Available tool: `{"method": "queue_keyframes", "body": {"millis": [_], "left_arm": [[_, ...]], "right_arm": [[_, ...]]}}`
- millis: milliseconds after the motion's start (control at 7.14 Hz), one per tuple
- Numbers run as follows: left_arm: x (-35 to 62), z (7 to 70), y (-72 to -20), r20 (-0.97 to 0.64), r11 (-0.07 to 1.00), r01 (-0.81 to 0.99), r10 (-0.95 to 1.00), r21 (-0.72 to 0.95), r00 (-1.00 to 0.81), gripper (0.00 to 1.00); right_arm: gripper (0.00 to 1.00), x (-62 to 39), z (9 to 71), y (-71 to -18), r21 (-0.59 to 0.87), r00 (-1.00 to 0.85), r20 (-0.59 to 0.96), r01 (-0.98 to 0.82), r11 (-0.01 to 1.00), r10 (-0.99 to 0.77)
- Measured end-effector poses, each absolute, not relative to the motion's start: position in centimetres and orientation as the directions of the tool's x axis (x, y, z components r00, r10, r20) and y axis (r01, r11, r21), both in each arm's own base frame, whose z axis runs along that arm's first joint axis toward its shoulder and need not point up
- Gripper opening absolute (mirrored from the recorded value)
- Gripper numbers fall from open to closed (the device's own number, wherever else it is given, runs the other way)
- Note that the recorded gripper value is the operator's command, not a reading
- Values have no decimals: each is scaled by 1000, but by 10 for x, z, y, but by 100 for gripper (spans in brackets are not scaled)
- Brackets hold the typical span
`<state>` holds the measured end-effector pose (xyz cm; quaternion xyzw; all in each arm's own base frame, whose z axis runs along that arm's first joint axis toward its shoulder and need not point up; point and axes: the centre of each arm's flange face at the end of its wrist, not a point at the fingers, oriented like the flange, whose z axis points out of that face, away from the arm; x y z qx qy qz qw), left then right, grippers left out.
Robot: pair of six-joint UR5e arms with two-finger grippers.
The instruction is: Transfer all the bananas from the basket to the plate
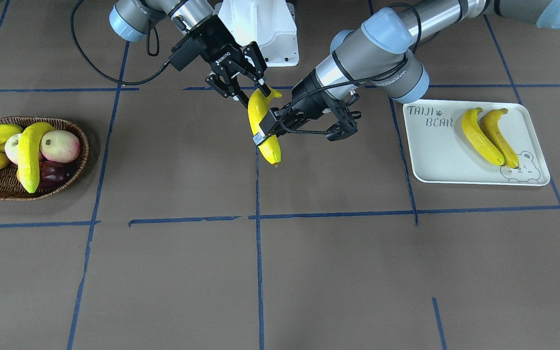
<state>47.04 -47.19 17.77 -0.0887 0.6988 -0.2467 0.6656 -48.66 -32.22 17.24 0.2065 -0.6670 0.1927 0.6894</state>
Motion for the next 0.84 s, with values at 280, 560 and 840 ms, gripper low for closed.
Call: {"method": "queue_keyframes", "body": {"millis": [280, 560, 840], "left_arm": [[467, 179, -475, -886, 861, 209, -453, -463, -98, 0], [454, 192, -489, -883, 856, 224, -466, -467, -59, 0], [407, 251, -507, -902, 878, 256, -429, -404, 48, 0]], "right_arm": [[100, -483, 170, -323, 28, 31, 999, -542, 840, -13], [100, -456, 161, -338, 23, 5, 1000, -525, 851, -23], [100, -401, 172, -370, 24, 10, 1000, -475, 880, -22]]}}
